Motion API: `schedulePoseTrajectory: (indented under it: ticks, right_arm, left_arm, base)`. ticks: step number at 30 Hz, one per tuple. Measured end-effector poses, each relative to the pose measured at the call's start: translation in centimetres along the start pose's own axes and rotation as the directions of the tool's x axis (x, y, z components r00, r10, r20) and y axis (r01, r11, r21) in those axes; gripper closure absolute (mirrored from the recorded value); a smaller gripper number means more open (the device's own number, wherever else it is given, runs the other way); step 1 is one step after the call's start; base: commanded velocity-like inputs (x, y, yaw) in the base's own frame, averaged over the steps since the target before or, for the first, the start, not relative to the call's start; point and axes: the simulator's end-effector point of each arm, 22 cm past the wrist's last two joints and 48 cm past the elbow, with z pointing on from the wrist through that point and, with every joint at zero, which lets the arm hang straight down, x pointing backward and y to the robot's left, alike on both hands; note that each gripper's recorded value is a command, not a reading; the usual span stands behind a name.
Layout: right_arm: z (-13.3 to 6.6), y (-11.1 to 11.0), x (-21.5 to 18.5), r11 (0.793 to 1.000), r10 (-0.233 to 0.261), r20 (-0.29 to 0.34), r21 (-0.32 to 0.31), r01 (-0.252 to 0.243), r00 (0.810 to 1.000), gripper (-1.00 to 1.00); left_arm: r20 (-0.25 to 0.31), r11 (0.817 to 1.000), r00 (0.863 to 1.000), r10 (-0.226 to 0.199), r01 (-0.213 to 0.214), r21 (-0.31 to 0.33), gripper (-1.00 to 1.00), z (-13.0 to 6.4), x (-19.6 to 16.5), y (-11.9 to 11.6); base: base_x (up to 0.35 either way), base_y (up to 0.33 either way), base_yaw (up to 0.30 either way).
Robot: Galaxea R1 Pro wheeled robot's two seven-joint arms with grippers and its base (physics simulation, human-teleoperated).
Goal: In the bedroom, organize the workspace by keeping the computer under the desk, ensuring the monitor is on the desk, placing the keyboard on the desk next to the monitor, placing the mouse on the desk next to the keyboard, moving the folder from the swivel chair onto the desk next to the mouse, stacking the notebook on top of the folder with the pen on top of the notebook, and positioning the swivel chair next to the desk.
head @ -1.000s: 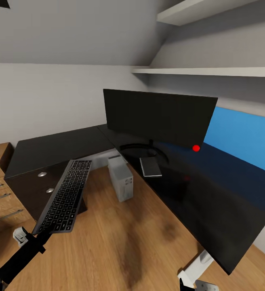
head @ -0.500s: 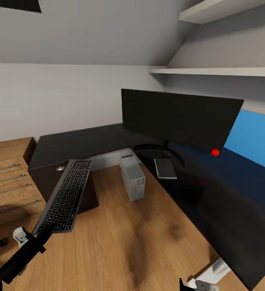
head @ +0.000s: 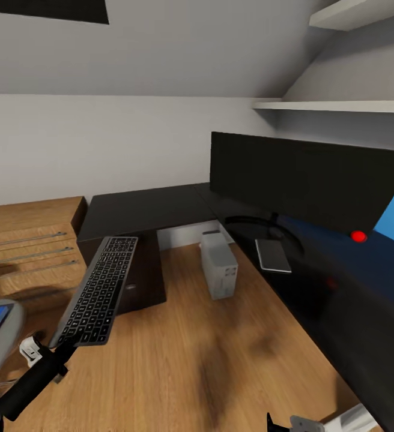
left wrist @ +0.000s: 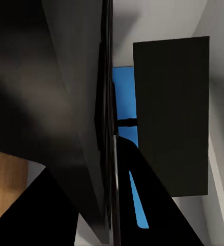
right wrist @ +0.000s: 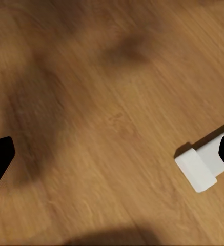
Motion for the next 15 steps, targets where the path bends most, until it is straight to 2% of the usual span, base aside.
schedulePoseTrajectory:
  ticks: [3,6,11,15]
  right_arm:
    - [0.0,0.0,0.0,1.000,0.000,0.000,0.000,0.000,1.000,-1.00]
    - [0.0,0.0,0.0,1.000,0.000,0.000,0.000,0.000,1.000,-1.00]
    - [0.0,0.0,0.0,1.000,0.000,0.000,0.000,0.000,1.000,-1.00]
    - [0.0,0.0,0.0,1.000,0.000,0.000,0.000,0.000,1.000,-1.00]
  left_arm:
    - [-0.010,1.000,1.000,-0.005,0.005,-0.001,1.00,0.1,0.4,0.1]
    - [-0.034,1.000,0.999,-0.006,0.005,-0.009,1.00,0.3,1.3,0.4]
    - [-0.040,1.000,0.999,-0.009,0.009,-0.009,1.00,0.4,1.5,0.4]
    - [-0.069,1.000,0.997,0.021,-0.021,-0.001,1.00,0.9,2.0,-0.3]
  base:
    - [0.000,0.000,0.204]
    - [0.000,0.000,0.050]
    - [0.000,0.000,0.016]
    - [0.000,0.000,0.004]
